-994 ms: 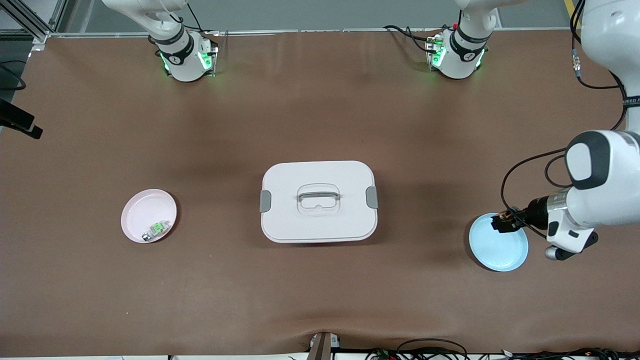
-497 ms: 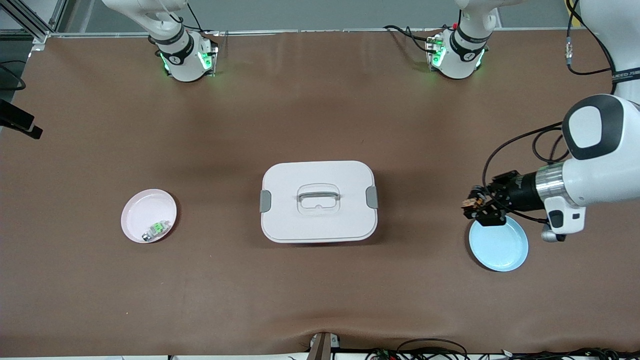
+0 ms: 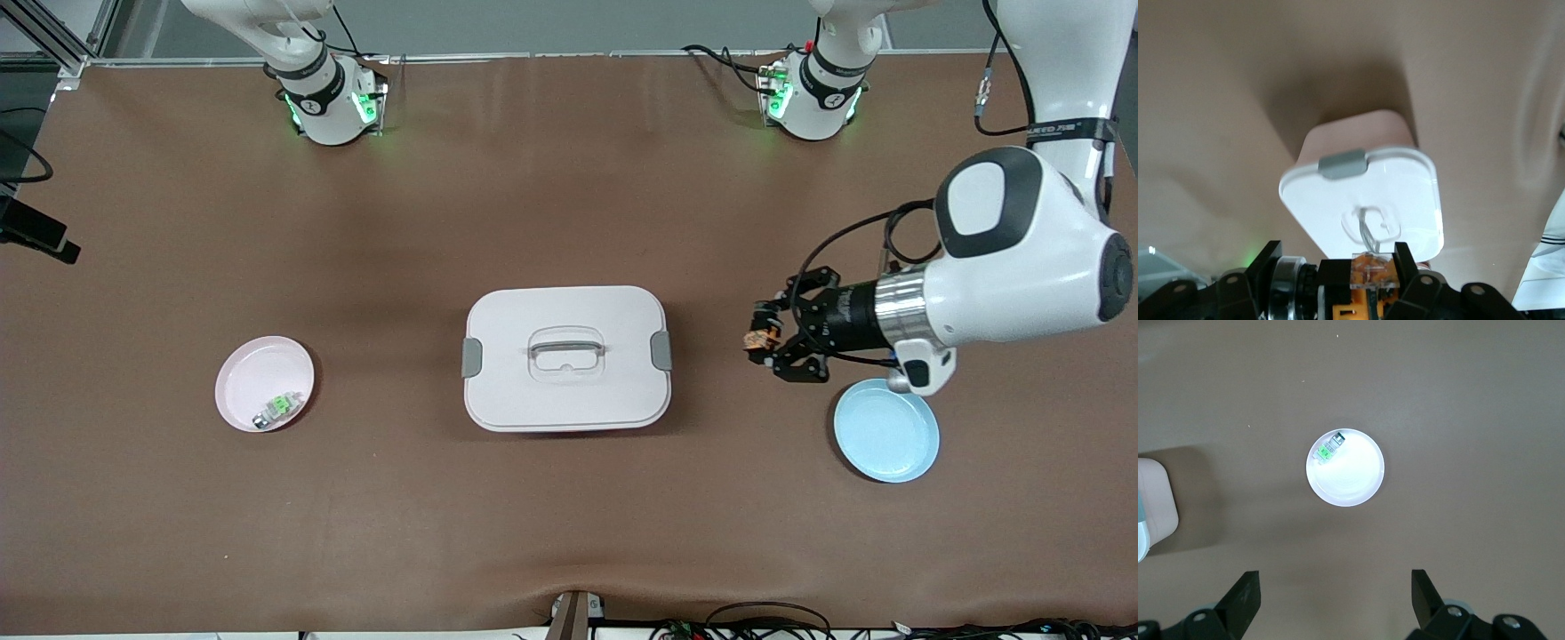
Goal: Transfer orange switch to right arm and place
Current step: 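Lift the switch block and carry it above the white box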
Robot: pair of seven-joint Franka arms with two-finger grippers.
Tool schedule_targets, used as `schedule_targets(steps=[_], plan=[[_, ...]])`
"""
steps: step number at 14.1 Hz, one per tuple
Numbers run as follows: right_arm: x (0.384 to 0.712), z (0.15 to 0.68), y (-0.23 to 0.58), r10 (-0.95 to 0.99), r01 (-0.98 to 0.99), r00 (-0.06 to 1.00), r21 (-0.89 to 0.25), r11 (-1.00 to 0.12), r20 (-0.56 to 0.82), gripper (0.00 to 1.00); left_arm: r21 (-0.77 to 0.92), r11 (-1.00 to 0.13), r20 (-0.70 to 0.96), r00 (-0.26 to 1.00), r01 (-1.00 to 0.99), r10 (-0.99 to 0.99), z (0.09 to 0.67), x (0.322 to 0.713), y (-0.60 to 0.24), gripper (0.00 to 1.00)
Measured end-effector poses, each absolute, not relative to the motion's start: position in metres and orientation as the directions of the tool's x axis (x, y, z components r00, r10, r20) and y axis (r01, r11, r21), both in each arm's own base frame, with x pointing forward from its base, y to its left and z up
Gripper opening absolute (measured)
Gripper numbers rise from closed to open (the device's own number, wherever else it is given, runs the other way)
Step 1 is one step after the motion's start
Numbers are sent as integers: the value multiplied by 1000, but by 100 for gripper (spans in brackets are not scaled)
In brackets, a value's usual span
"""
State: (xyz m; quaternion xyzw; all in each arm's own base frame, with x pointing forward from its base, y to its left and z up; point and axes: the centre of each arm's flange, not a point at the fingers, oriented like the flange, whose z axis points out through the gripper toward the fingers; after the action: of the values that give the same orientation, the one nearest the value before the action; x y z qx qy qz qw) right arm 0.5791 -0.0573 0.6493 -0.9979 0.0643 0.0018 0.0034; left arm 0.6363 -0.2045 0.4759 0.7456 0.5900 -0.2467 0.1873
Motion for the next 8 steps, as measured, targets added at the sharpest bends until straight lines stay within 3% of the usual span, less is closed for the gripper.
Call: schedule_targets(steps=[4, 8], plan=[[607, 606, -58, -129, -129, 991, 3, -992, -34, 100, -89, -158, -594, 75, 983, 801, 484, 617, -265, 72], [611, 590, -55, -123, -123, 990, 3, -992, -71, 100, -81, -64, -604, 2, 995, 797, 496, 597, -334, 72]])
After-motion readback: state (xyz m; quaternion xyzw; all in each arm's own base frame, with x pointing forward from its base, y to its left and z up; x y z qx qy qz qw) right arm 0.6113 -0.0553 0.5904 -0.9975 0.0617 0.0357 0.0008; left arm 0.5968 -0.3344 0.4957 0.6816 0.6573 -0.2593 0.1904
